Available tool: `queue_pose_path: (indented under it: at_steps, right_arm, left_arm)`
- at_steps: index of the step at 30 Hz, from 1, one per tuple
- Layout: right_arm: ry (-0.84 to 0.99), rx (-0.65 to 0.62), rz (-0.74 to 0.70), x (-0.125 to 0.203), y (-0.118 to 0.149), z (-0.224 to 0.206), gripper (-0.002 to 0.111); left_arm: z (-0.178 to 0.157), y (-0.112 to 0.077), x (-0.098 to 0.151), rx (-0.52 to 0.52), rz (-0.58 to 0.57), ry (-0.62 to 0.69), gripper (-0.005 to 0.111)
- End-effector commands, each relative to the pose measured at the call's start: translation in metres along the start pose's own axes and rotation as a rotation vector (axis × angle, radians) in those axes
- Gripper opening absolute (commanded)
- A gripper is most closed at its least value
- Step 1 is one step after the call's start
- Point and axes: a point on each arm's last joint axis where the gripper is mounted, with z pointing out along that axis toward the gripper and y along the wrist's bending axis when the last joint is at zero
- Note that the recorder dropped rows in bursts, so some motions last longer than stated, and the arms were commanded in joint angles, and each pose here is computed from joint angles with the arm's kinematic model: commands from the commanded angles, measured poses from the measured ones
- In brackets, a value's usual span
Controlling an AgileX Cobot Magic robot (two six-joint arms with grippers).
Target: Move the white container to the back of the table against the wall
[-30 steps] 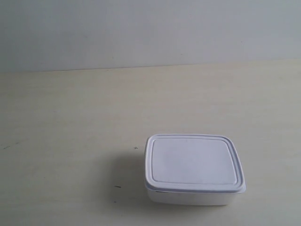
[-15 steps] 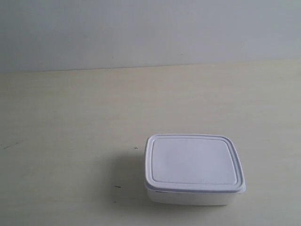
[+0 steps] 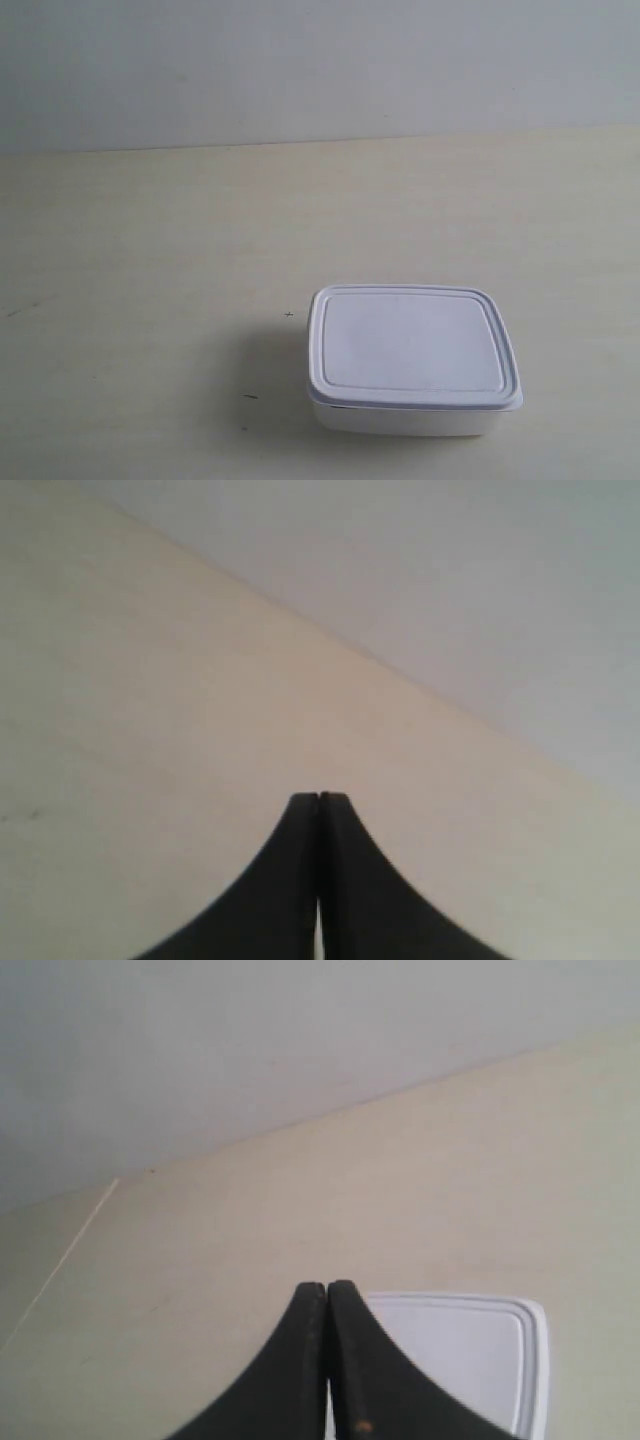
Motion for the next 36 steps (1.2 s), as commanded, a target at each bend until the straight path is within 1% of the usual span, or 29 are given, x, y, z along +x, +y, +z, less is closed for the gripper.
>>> queue_pose_path:
  at_steps: [1, 6, 10, 15, 20, 23, 26, 31, 36]
  right_arm:
    - [0.092, 0.052, 0.04, 0.007, -0.008, 0.005, 0.0]
    - [0.199, 0.046, 0.047, 0.013, -0.01, 0.011, 0.0]
    - [0.279, 0.04, 0.06, 0.016, -0.013, 0.018, 0.0]
    - [0.349, 0.047, 0.085, 0.018, -0.019, 0.028, 0.0]
    - [0.422, 0.078, 0.16, 0.023, -0.034, 0.048, 0.0]
    - [0.46, 0.071, 0.186, 0.026, -0.04, 0.059, 0.0]
    - [0.485, 0.054, 0.183, 0.027, -0.041, 0.068, 0.0]
    - [0.493, 0.043, 0.091, 0.032, -0.035, 0.079, 0.0]
    - [0.496, 0.092, 0.063, 0.048, -0.037, 0.088, 0.0]
  left_arm:
    - [-0.001, -0.011, 0.028, -0.044, 0.117, 0.168, 0.0]
    - [0.0, -0.033, 0.063, 0.009, 0.241, 0.311, 0.0]
    - [0.003, -0.05, 0.091, 0.039, 0.307, 0.397, 0.0]
    - [0.007, -0.064, 0.122, 0.051, 0.381, 0.474, 0.0]
    - [0.012, -0.072, 0.152, 0.053, 0.469, 0.55, 0.0]
    - [0.014, -0.075, 0.162, 0.057, 0.497, 0.572, 0.0]
    - [0.018, -0.074, 0.167, 0.044, 0.497, 0.587, 0.0]
    - [0.021, -0.074, 0.17, 0.033, 0.503, 0.595, 0.0]
    - [0.022, -0.074, 0.17, 0.032, 0.503, 0.596, 0.0]
